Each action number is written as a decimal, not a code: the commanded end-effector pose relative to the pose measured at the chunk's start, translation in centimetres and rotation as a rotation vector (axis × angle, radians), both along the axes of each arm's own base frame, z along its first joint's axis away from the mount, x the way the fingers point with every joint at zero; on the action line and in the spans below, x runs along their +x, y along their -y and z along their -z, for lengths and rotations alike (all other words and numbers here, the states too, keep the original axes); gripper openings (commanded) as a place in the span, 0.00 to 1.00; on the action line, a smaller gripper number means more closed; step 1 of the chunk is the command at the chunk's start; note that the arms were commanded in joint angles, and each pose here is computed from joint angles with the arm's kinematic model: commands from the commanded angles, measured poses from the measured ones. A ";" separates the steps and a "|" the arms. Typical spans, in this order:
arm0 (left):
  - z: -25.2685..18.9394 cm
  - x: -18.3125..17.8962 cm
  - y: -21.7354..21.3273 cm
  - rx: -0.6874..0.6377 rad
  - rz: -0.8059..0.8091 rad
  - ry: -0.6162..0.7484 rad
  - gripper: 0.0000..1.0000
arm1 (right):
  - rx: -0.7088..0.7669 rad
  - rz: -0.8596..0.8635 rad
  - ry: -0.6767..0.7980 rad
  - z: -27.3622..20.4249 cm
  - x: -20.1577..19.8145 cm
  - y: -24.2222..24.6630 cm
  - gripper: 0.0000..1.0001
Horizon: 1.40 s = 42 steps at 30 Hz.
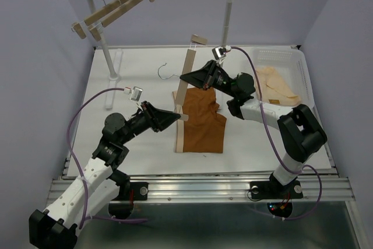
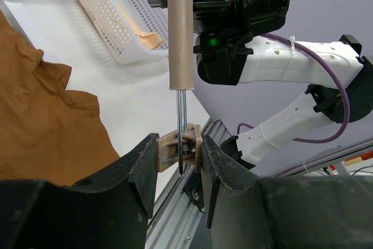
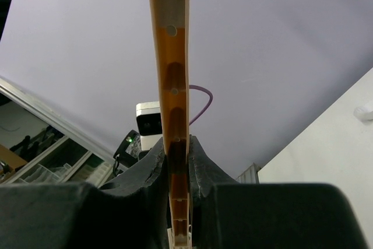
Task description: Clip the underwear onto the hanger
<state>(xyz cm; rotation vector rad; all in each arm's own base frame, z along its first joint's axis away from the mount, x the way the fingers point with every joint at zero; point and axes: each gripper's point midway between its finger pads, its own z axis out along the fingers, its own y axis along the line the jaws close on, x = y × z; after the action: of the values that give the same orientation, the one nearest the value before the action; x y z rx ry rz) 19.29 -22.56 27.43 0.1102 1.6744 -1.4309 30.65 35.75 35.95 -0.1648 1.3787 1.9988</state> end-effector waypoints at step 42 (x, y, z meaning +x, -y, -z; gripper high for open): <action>-2.4 -1.5 2.4 -0.007 0.216 0.119 0.46 | 0.085 -0.033 0.046 -1.4 0.6 -0.1 0.01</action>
<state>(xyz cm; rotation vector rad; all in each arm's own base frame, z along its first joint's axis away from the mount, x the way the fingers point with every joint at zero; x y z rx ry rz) 18.71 -24.72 26.02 0.2621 1.7438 -1.5341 32.11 36.58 33.97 -0.0919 1.4370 2.0552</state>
